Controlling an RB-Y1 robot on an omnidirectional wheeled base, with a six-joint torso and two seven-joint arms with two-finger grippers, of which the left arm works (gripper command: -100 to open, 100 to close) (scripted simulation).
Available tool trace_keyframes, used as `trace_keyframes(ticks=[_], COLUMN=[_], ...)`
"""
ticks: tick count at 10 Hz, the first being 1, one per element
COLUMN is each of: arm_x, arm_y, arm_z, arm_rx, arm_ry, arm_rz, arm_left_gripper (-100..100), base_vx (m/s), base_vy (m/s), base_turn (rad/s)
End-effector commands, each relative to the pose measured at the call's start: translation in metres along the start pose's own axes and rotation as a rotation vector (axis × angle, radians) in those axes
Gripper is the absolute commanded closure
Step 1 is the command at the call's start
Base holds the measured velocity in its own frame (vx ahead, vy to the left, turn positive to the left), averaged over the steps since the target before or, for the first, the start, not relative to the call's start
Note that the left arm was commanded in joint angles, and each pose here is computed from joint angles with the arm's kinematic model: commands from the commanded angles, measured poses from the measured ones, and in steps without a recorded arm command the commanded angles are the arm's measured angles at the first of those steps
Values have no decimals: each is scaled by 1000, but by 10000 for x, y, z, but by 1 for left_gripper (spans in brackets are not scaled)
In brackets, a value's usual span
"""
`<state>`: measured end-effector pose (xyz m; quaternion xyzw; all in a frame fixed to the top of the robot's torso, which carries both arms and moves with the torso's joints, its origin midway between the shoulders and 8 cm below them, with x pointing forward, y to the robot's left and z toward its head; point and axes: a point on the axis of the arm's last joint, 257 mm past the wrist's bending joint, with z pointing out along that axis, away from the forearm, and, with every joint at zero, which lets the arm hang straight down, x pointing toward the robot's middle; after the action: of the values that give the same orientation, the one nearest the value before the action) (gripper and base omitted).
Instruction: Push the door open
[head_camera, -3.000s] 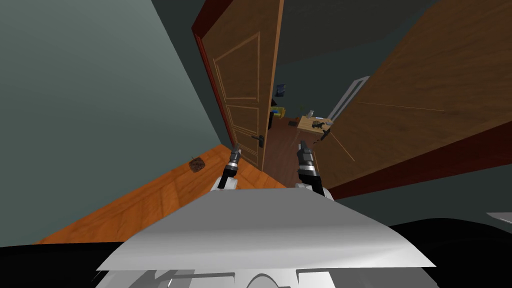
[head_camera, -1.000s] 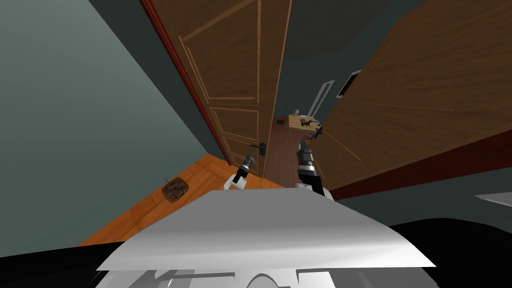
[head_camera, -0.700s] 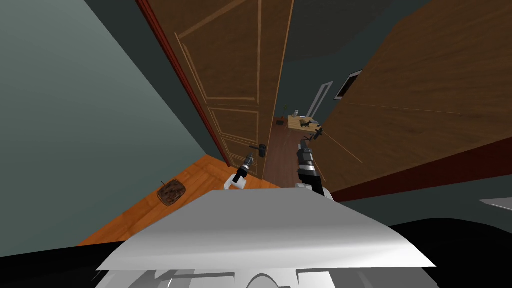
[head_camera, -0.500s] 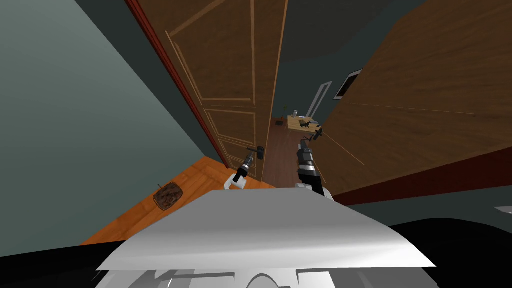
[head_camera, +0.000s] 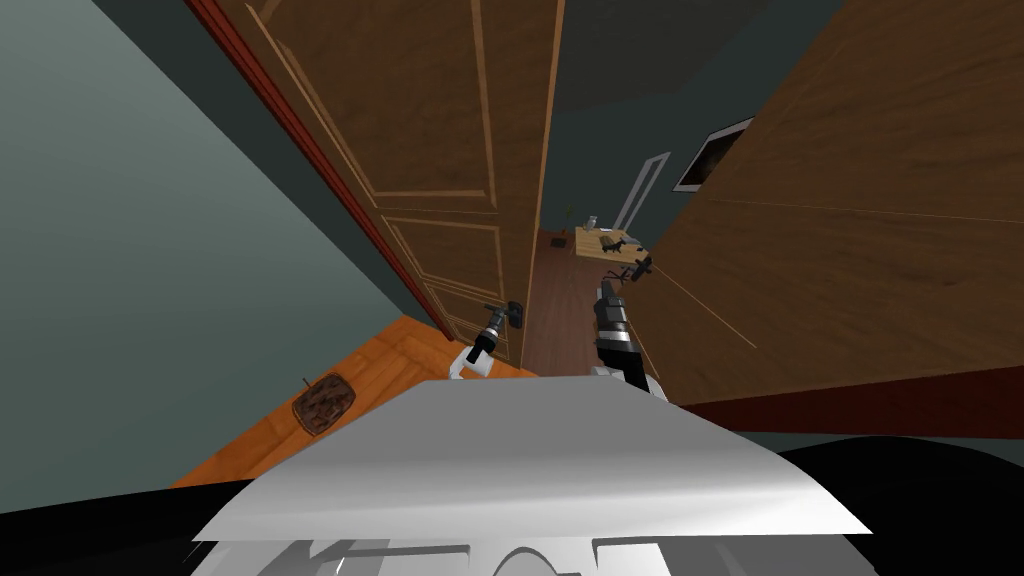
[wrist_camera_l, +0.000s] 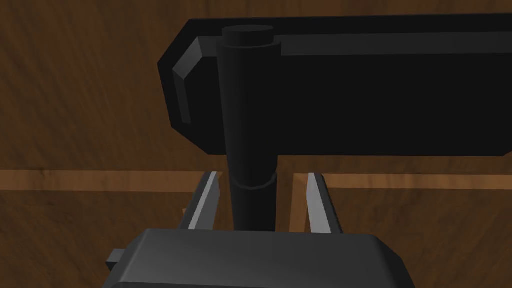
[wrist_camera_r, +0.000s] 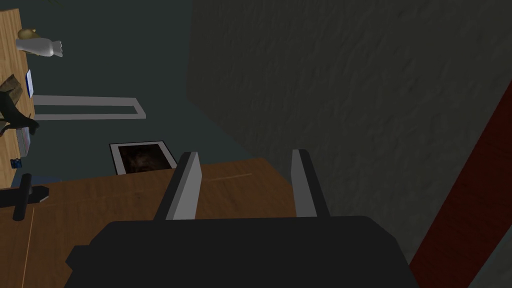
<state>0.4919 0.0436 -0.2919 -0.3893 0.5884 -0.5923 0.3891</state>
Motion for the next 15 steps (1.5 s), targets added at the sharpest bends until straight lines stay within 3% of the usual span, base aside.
trace_keyframes(ticks=[1,5,15], arm_x=[0,0,-637], arm_y=[3,3,-13], arm_z=[-3,-3,50], arm_rx=[-1,-1,-1], arm_ry=[0,0,-111], arm_rz=[0,0,34], arm_left_gripper=[100,100,100], base_vx=[-21,-3,134], base_vy=[11,2,-117], base_turn=[-13,-4,51])
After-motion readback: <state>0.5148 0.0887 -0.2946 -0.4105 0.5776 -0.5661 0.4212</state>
